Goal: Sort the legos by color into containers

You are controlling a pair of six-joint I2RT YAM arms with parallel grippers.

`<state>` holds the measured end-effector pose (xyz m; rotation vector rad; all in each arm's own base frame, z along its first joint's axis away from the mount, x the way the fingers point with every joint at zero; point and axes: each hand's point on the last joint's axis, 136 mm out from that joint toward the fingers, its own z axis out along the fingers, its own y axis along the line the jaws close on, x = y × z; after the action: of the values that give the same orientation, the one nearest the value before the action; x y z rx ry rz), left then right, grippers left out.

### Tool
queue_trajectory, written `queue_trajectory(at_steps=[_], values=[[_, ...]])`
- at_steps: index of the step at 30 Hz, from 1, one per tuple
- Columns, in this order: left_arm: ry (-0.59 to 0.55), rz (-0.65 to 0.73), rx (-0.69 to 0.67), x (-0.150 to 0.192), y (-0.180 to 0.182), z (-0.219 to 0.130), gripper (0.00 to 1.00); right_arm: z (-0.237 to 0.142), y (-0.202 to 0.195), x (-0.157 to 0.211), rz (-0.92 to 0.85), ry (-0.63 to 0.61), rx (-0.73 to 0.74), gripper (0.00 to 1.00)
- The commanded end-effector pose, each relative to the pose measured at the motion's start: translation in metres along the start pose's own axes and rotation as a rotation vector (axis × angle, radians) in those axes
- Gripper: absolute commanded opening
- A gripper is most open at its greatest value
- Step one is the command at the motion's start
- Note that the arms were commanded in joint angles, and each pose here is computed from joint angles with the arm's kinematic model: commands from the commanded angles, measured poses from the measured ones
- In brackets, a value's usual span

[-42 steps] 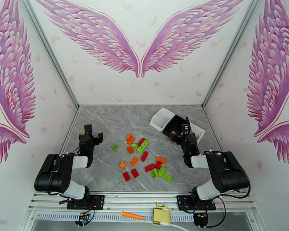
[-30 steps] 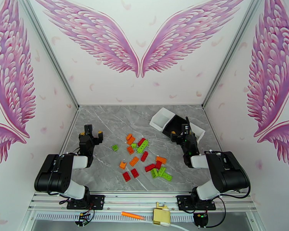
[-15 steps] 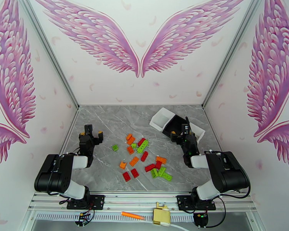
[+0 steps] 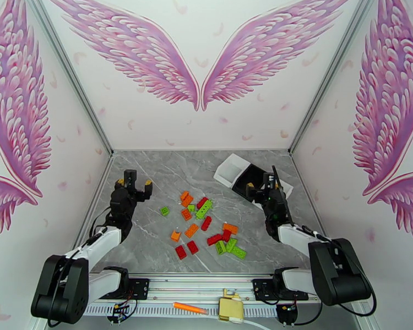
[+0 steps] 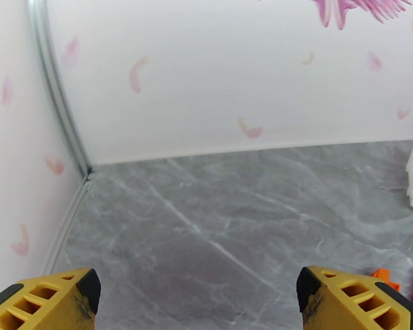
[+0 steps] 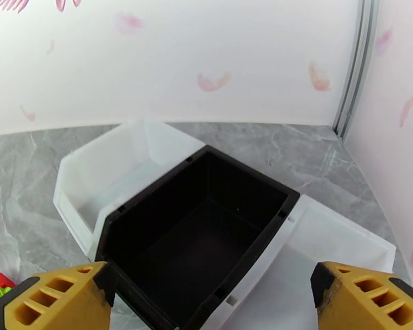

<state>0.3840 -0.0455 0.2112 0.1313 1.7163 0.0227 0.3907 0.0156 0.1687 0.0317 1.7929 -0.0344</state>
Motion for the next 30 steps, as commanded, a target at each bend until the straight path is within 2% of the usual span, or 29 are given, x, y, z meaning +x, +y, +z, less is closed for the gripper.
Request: queue_trajectory(at_steps=[1,9,14,18,23,30], values=[[0.04,0.042,0.146,-0.008,-0.041,-0.004,0.99,-0.004,0.001,-0.01,0.085,0.054,0.008,0.99],[0.03,0.068,0.487,-0.026,-0.157,-0.016,0.99,-0.003,-0.026,-0.004,0.287,0.266,0.222,0.99],[0.018,0.12,0.726,-0.026,-0.232,-0.034,0.99,0.012,-0.032,0.017,0.295,0.398,0.309,0.99],[0.016,0.165,0.881,-0.02,-0.279,-0.054,0.99,0.025,-0.027,0.034,0.299,0.487,0.318,0.99],[0.004,0.157,0.962,-0.017,-0.31,-0.066,0.99,0.041,-0.016,0.056,0.292,0.571,0.304,0.93],[0.01,0.143,0.999,-0.012,-0.325,-0.069,0.99,0.051,-0.009,0.073,0.323,0.613,0.315,0.73]])
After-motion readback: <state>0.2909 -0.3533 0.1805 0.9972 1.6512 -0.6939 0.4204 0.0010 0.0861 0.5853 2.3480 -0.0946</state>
